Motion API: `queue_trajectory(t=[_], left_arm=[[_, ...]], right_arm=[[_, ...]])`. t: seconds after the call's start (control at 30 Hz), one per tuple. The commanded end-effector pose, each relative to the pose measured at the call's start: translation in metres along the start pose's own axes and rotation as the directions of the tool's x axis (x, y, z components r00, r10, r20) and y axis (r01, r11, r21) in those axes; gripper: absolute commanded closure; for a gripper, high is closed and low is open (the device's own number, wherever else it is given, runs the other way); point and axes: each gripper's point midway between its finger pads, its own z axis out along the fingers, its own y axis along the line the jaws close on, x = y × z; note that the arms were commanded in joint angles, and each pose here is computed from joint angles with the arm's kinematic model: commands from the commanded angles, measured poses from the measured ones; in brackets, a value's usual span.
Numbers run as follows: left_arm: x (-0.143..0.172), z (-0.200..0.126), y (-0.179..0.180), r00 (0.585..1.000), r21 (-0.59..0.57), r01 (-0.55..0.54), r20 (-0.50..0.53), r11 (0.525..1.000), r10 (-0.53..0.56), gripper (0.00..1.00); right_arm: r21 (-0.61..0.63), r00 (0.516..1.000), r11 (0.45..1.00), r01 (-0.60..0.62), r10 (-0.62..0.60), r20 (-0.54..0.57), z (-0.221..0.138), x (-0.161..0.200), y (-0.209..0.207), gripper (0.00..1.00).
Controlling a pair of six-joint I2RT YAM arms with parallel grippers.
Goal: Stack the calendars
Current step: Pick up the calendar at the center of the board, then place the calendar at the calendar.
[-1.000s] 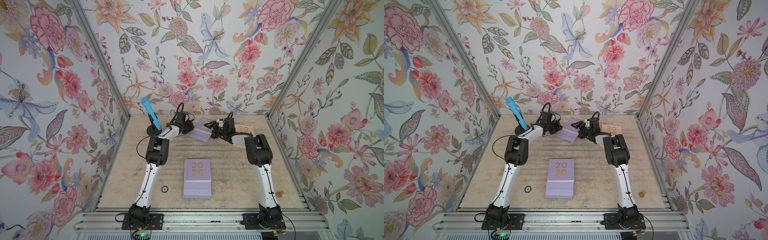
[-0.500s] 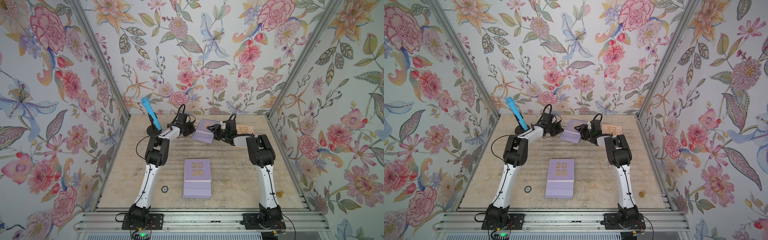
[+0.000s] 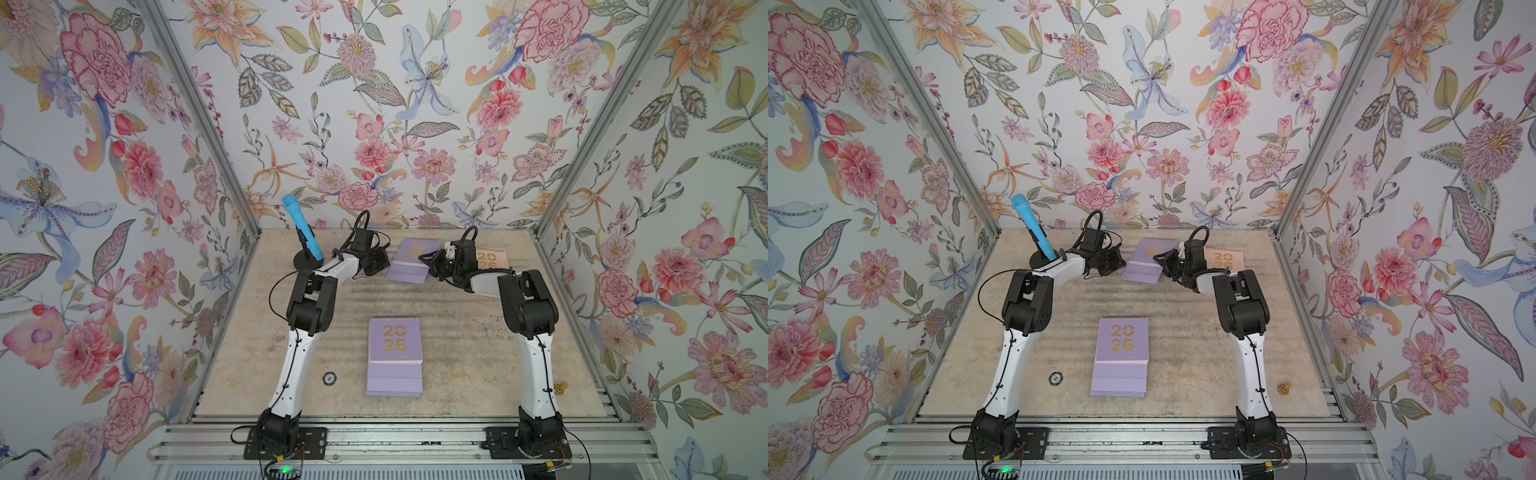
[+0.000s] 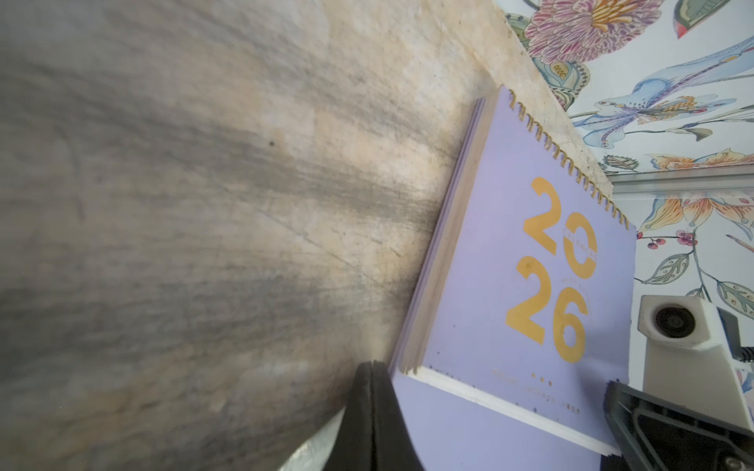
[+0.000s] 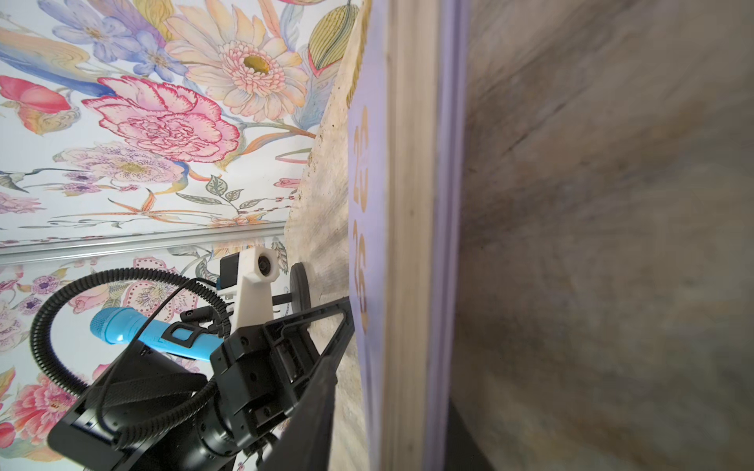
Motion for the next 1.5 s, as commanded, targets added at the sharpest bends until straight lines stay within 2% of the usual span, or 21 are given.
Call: queue_trajectory(t=[0.0, 0.13, 0.3, 0.63, 0.93, 1.2, 1.47], left_arm=[[-0.003, -0.023, -0.027, 1.000, 0.024, -0.027, 0.016, 0.999, 0.026, 1.00], [-0.003, -0.037, -0.035, 0.999, 0.029, -0.048, 0.027, 0.998, 0.047, 1.00], [0.000, -0.057, -0.040, 0.997, 0.026, -0.065, 0.045, 0.998, 0.063, 1.00], [0.028, -0.120, -0.049, 0.991, 0.017, -0.103, 0.085, 0.995, 0.101, 1.00], [0.079, -0.167, -0.024, 0.991, 0.003, -0.086, 0.103, 0.996, 0.085, 1.00], [0.115, -0.196, -0.011, 0.991, -0.001, -0.074, 0.114, 0.997, 0.073, 1.00], [0.132, -0.219, -0.005, 0.988, -0.007, -0.073, 0.134, 0.997, 0.073, 1.00]], right_arm=[[-0.041, 0.998, 0.998, 0.049, -0.047, 0.049, -0.017, -0.010, 0.031, 0.78], [-0.043, 0.997, 0.997, 0.061, -0.059, 0.055, -0.025, -0.007, 0.032, 0.87], [-0.055, 0.995, 0.995, 0.083, -0.080, 0.059, -0.038, -0.001, 0.040, 0.93], [-0.085, 0.989, 0.986, 0.143, -0.140, 0.042, -0.087, 0.033, 0.069, 0.95], [-0.084, 0.983, 0.980, 0.181, -0.180, 0.021, -0.137, 0.074, 0.074, 0.95], [-0.090, 0.977, 0.972, 0.215, -0.215, 0.012, -0.172, 0.104, 0.083, 0.96], [-0.102, 0.972, 0.967, 0.234, -0.236, -0.012, -0.199, 0.138, 0.086, 0.96]])
